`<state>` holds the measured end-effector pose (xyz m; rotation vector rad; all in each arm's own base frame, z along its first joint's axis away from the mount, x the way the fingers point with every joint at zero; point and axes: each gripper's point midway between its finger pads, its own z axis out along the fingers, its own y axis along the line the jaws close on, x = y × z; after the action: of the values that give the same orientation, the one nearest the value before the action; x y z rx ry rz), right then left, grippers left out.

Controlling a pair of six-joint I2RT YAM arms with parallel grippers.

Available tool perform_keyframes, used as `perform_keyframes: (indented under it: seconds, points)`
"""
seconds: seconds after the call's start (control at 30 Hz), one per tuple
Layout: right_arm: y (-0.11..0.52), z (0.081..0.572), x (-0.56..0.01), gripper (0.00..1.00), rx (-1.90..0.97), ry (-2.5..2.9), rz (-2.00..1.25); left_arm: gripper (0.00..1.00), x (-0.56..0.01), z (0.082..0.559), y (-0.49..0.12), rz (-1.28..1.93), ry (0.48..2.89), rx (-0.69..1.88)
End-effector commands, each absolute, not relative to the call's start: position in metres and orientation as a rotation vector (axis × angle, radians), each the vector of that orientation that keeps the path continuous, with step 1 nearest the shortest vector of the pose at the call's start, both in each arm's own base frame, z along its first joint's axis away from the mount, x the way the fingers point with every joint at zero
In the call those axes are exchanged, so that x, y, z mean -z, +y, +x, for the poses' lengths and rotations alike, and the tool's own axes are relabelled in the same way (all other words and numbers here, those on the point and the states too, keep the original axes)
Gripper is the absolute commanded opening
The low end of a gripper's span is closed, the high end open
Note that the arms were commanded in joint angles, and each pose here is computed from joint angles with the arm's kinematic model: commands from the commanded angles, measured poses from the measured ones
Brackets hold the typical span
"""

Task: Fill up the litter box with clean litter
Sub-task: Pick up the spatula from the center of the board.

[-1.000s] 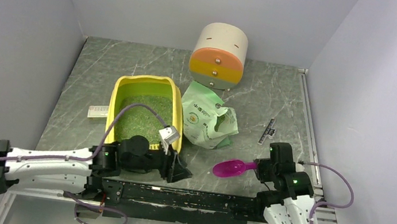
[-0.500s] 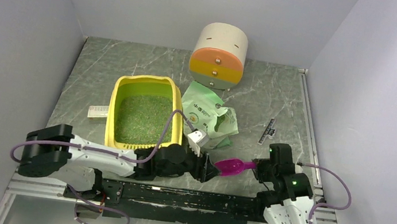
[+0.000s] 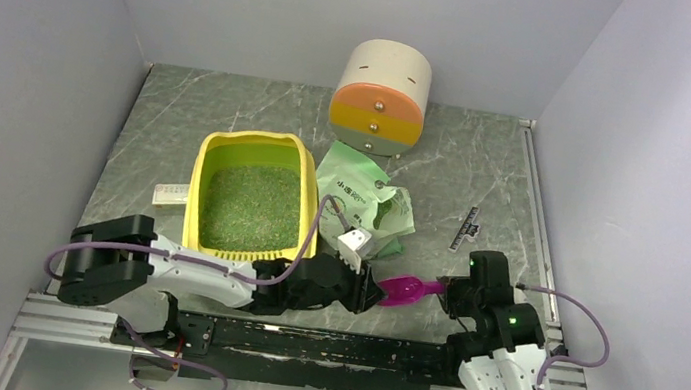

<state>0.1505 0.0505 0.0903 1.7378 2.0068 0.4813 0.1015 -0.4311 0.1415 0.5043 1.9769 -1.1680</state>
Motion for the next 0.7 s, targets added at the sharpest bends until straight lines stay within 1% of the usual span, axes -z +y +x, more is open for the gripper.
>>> perform_keyframes:
  seconds: [0.0,0.07,0.1,0.13,0.17,0.23,0.27,0.33,0.4,0.5,0.57,0.67]
  points:
    - [0.052,0.154,-0.092,0.0,-0.512,1.99,1.746,0.29,-0.158,0.109,-0.447,0.478,1.935,1.157]
    - [0.05,0.154,-0.096,0.01,-0.503,1.989,1.716,0.21,-0.159,0.111,-0.449,0.472,1.936,1.145]
    - [0.049,0.155,-0.098,0.03,-0.5,1.987,1.693,0.17,-0.16,0.112,-0.449,0.47,1.929,1.148]
    - [0.048,0.158,-0.102,0.07,-0.507,1.988,1.654,0.1,-0.162,0.112,-0.449,0.473,1.922,1.148]
    - [0.05,0.161,-0.106,0.15,-0.53,1.992,1.603,0.05,-0.164,0.111,-0.45,0.482,1.916,1.151]
    - [0.061,0.174,-0.119,0.32,-0.631,2.017,1.413,0.05,-0.168,0.107,-0.452,0.532,1.896,1.167]
    - [0.068,0.182,-0.129,0.43,-0.7,2.003,1.308,0.05,-0.172,0.104,-0.454,0.557,1.882,1.183]
    - [0.073,0.187,-0.141,0.65,-0.743,1.997,1.125,0.05,-0.182,0.096,-0.455,0.608,1.845,1.225]
    - [0.07,0.189,-0.152,0.78,-0.732,1.966,1.034,0.05,-0.193,0.09,-0.453,0.647,1.809,1.258]
    - [0.055,0.191,-0.175,0.89,-0.637,1.895,0.902,0.05,-0.211,0.084,-0.45,0.708,1.764,1.288]
    - [0.051,0.194,-0.202,0.94,-0.594,1.836,0.731,0.05,-0.224,0.087,-0.446,0.754,1.759,1.286]
    - [0.065,0.197,-0.25,0.98,-0.601,1.747,0.392,0.05,-0.245,0.093,-0.438,0.817,1.752,1.303]
